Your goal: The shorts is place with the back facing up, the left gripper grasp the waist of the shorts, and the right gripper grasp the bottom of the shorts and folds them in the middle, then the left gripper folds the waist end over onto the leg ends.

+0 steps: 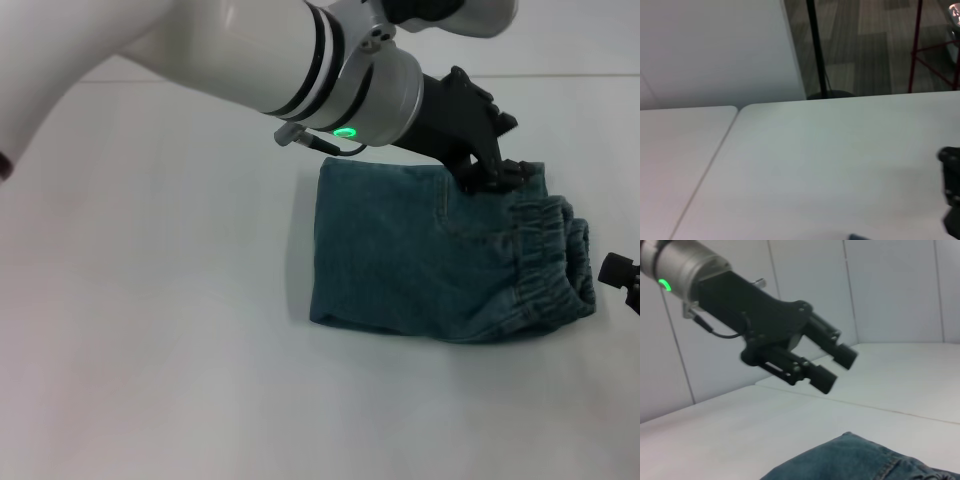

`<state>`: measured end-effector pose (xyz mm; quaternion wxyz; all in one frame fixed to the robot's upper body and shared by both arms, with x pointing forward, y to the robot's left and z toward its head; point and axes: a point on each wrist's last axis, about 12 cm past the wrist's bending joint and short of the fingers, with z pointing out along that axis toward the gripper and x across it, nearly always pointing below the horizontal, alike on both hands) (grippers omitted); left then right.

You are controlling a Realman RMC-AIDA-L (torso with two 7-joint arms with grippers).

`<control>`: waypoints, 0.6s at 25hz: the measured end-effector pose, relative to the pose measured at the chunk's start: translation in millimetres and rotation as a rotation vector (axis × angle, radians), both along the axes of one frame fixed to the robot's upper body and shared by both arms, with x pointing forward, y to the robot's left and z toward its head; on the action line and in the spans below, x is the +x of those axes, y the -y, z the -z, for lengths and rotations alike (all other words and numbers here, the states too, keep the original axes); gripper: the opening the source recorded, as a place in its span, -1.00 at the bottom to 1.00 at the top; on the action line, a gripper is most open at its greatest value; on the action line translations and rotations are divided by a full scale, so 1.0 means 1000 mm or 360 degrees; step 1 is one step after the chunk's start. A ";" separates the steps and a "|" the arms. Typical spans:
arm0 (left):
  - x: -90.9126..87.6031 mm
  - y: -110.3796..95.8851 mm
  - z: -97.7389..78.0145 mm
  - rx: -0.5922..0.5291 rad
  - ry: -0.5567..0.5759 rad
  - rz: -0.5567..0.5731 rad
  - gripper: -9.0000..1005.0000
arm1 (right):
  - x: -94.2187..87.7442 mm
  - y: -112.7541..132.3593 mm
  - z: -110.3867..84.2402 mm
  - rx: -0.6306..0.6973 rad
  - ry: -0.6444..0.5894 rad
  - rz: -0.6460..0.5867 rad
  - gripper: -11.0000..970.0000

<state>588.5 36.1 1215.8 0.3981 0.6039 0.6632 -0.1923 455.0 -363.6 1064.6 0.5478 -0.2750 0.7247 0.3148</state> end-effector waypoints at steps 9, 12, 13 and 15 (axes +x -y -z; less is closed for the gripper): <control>0.007 -0.061 0.011 -0.0309 -0.0096 -0.0172 0.11 | 0.000 -0.004 -0.004 0.0026 0.0009 -0.0070 -0.96; 0.003 -0.095 0.024 -0.0459 -0.0182 -0.0200 0.56 | -0.001 -0.004 -0.006 0.0035 0.0011 -0.0101 -0.95; 0.000 -0.112 0.033 -0.0530 -0.0223 -0.0219 0.61 | -0.002 -0.005 -0.008 0.0036 0.0015 -0.0119 -0.95; -0.008 -0.138 0.048 -0.0647 -0.0270 -0.0244 0.72 | -0.003 -0.006 -0.010 0.0034 0.0023 -0.0160 -0.95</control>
